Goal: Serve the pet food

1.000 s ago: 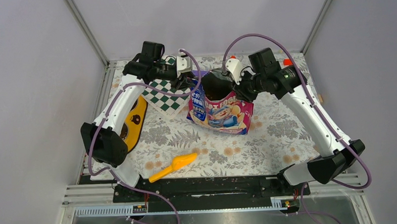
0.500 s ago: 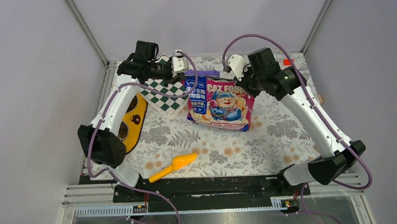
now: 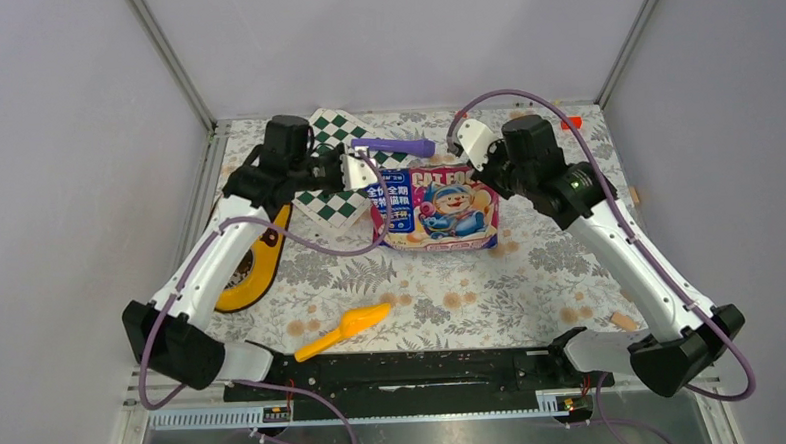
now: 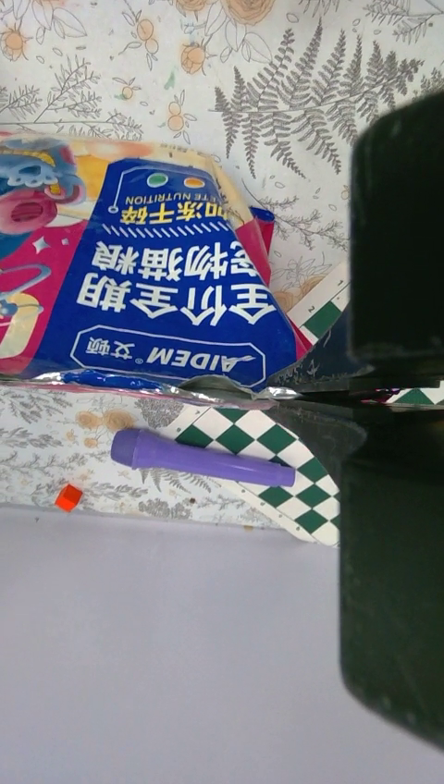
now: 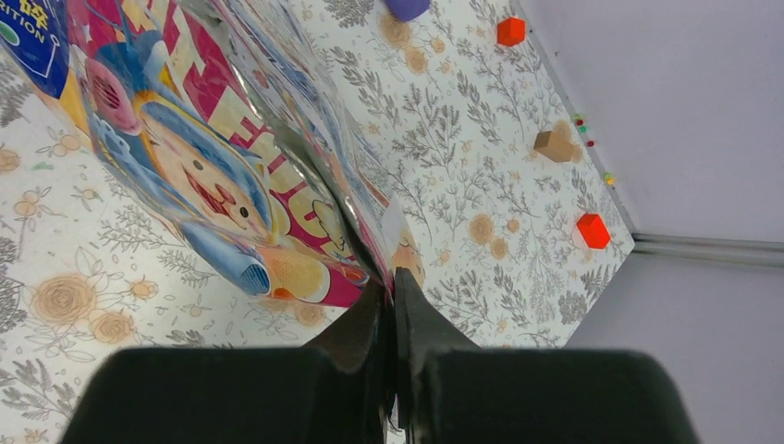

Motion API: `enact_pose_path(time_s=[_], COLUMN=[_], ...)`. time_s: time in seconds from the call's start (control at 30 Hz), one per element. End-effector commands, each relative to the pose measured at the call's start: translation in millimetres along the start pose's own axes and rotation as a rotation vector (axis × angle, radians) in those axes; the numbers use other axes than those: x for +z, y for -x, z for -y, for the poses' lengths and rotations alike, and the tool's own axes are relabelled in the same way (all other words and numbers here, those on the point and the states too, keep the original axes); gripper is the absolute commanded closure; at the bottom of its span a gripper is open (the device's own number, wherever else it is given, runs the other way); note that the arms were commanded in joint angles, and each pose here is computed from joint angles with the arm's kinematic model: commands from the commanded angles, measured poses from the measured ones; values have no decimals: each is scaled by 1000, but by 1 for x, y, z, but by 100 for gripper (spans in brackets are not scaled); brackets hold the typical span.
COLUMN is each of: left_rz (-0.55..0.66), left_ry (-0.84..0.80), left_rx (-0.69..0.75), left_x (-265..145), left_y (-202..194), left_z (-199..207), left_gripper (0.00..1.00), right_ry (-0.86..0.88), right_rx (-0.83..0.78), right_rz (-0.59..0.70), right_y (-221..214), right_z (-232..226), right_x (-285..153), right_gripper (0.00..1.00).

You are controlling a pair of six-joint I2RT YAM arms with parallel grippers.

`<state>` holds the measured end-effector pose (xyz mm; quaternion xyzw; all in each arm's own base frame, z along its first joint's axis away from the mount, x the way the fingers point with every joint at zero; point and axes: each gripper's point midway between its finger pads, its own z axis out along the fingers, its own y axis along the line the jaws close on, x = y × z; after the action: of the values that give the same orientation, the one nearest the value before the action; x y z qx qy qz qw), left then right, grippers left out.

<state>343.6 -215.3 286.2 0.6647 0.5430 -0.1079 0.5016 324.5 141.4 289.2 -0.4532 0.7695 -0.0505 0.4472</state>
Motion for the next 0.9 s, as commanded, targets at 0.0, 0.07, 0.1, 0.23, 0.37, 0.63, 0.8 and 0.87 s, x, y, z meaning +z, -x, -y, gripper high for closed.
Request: enact_pose_path(time_s=[0.0, 0.07, 0.1, 0.23, 0.37, 0.63, 0.8, 0.87], left_rz=[-109, -100, -106, -164, -236, -273, -280, -324], left_ry=[373, 403, 419, 541, 493, 418, 435, 467], left_rx=[167, 174, 167, 196, 177, 143, 161, 196], left_x=[-57, -55, -52, -43, -33, -25, -33, -41], left_y=[0, -4, -11, -39, -71, -90, -81, -83], left_z=[-65, -59, -56, -47, -14, 16, 4, -3], left_gripper=[100, 100, 100, 100, 100, 100, 100, 100], right_ry=[-449, -430, -433, -537, -604, -511, -625, -723], right_rx=[64, 68, 64, 60, 54, -17, -69, -126], right_rz=[236, 183, 151, 51, 20, 21, 6, -21], right_y=[40, 22, 10, -37, -66, -71, -67, -64], right_z=[93, 83, 77, 69, 61, 44, 65, 84], right_x=[-93, -74, -61, -20, -1, 3, -14, -28], right_gripper=[100, 100, 100, 100, 100, 100, 100, 100])
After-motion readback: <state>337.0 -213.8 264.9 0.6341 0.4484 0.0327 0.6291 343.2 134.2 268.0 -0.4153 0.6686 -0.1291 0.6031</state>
